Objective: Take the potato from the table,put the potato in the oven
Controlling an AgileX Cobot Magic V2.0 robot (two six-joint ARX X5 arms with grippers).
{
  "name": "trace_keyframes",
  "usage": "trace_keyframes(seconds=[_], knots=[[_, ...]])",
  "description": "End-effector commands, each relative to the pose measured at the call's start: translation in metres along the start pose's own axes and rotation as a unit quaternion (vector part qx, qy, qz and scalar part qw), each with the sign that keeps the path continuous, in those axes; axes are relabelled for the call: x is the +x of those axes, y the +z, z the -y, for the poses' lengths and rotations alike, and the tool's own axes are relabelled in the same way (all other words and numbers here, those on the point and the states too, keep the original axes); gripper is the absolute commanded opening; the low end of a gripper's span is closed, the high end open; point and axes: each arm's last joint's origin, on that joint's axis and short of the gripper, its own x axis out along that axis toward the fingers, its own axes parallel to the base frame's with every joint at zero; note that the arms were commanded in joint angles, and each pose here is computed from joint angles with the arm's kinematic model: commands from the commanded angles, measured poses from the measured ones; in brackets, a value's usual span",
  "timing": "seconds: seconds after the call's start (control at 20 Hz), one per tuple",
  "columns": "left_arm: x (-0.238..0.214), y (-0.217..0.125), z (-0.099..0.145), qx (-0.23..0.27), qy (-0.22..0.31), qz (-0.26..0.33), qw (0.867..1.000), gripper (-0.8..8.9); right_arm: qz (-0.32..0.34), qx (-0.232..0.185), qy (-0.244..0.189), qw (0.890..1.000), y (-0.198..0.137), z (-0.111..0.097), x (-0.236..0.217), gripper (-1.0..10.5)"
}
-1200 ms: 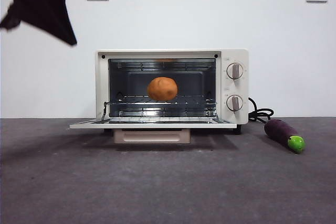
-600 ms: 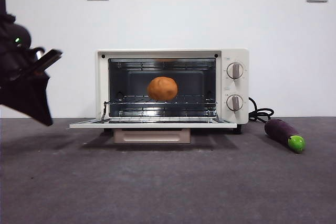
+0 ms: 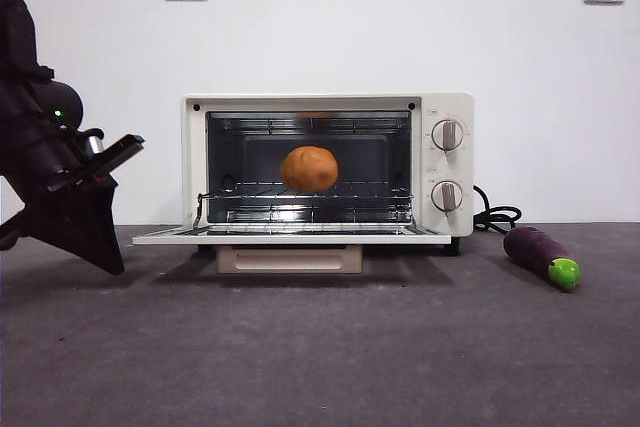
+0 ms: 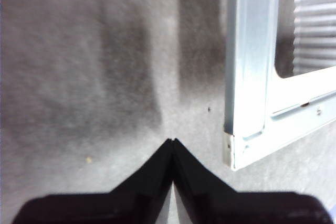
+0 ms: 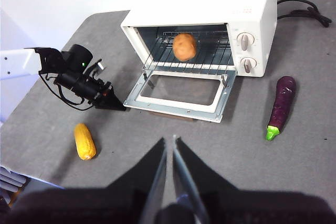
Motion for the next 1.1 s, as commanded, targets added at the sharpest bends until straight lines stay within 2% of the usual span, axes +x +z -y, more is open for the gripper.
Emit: trace_keyframes(seconds=[0.05,0.15,0.4,0.6,0.95,1.1], knots=[[0.014,-0.002,-0.004,-0.018,0.001,-0.025,1.0,-0.07,-0.01,0.011,-0.005,1.0,-0.003,0.001,0.001,0.3],[0.018,-0.002,-0.005,-0.025,-0.005,-0.028,0.999,-0.07,-0.01,0.013,-0.007,1.0,-0.003,0.001,0.001,0.3],[0.016,0.0,-0.003,-0.045,-0.089,-0.027,0.995,-0.07,-0.009,0.013,-0.008,1.0,-0.003,0.001,0.001,0.3],[0.014,0.001,-0.002,-0.054,-0.124,-0.026,0.99,-0.07,-0.009,0.013,-0.008,1.0,-0.003,0.001,0.001,0.3],[0.008,0.004,0.001,-0.061,-0.22,-0.028,0.973,-0.07,-0.005,0.011,-0.016,1.0,-0.002,0.002,0.001,0.3],[0.001,0.011,0.006,-0.053,-0.243,-0.02,0.968,-0.07,-0.003,0.011,-0.02,1.0,-0.002,0.002,0.001,0.3]])
